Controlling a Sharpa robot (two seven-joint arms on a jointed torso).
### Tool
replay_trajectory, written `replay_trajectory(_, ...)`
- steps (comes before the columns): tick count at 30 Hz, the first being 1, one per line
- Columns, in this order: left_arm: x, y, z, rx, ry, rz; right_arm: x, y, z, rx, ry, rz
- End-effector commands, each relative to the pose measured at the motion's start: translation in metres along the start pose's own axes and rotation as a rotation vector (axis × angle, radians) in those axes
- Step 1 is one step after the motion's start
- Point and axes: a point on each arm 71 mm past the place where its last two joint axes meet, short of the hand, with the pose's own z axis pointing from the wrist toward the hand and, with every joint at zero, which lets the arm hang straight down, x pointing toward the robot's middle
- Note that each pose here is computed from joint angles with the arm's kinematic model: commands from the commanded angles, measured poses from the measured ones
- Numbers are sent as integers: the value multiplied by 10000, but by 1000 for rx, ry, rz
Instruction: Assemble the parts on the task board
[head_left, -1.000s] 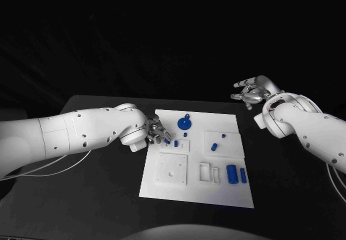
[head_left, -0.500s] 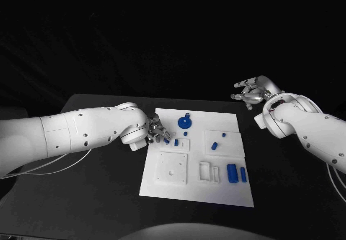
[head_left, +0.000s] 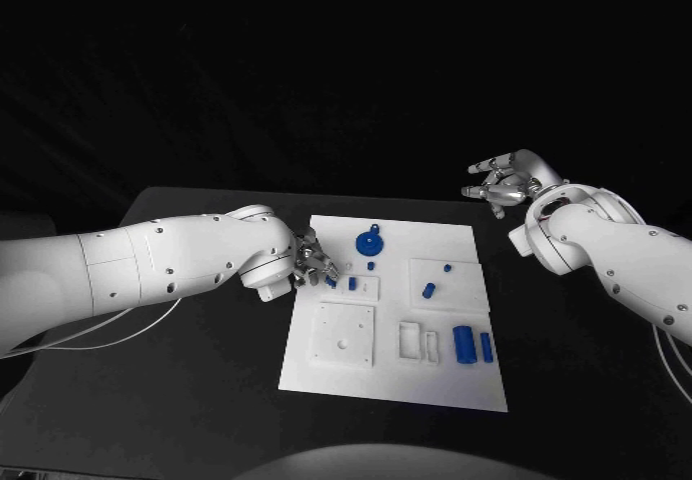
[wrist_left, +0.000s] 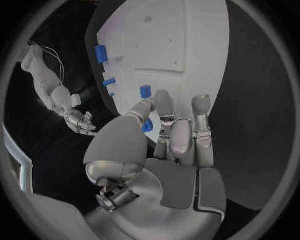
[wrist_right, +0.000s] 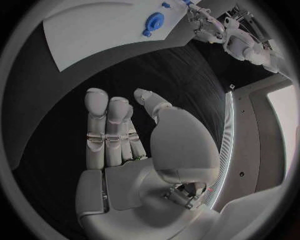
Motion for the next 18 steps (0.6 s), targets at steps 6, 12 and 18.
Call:
replay_trajectory(6,24,-9,1,2,7,10,9,7,-3,-8,11,-3)
replay_trajectory(12,41,1,8,1,7,9,10,5,-3,-8,11,-3)
replay_trajectory(18,59,6,13,0,10,9,14,3,-3,-7,12,-3)
